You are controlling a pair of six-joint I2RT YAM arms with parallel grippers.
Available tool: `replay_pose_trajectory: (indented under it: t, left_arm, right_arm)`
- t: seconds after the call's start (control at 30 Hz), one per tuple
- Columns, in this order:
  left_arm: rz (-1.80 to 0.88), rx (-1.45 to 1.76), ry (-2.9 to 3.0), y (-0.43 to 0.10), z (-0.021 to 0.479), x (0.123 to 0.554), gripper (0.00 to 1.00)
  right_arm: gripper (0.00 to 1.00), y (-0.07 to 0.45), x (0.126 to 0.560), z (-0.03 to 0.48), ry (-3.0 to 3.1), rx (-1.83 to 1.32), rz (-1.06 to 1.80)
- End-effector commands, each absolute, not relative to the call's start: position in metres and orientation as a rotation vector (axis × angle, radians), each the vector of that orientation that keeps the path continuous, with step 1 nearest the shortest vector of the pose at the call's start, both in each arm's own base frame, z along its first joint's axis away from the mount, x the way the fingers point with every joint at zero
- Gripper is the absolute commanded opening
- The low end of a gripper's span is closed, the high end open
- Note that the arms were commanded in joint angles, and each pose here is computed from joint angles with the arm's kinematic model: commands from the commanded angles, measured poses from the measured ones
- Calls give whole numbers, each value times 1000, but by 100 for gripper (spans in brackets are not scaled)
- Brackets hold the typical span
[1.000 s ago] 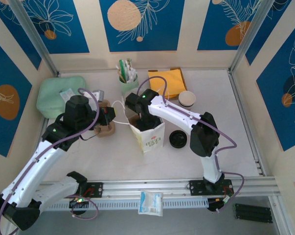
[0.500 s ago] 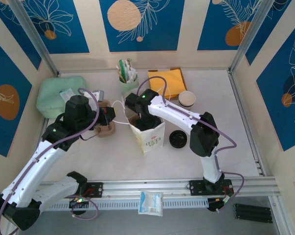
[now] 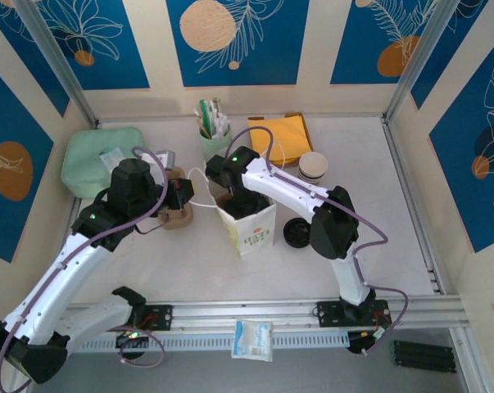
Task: Pack the takeout coffee
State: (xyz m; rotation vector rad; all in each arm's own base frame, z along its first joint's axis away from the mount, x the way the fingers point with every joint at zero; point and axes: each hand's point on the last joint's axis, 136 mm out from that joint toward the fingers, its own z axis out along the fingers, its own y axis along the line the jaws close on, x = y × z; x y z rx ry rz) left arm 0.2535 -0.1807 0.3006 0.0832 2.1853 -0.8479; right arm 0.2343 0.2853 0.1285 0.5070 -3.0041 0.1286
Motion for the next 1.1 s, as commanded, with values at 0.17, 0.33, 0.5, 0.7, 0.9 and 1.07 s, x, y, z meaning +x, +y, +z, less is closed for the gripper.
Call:
replay_pose_trajectory:
  t: [0.17, 0.33, 0.5, 0.7, 0.9, 1.07]
  left_arm:
    - [-836, 68, 2159, -176, 313, 256, 2]
    - [-834, 70, 2161, -176, 312, 256, 2]
    - [-827, 68, 2165, -176, 311, 256, 2]
    - [-821, 68, 2167, -175, 311, 256, 2]
    - [-816, 68, 2169, -174, 310, 256, 2]
    - [-812, 68, 2172, -175, 309, 257, 2]
  right_arm:
    - [82, 284, 246, 122, -3026, 528, 210]
    - [84, 289, 247, 132, -3042, 533, 165]
    - [86, 298, 246, 141, -3040, 550, 88]
    - [88, 302, 245, 147, -3034, 560, 46]
    - [93, 304, 244, 154, -3037, 573, 30]
    - [95, 306, 243, 160, -3041, 582, 10]
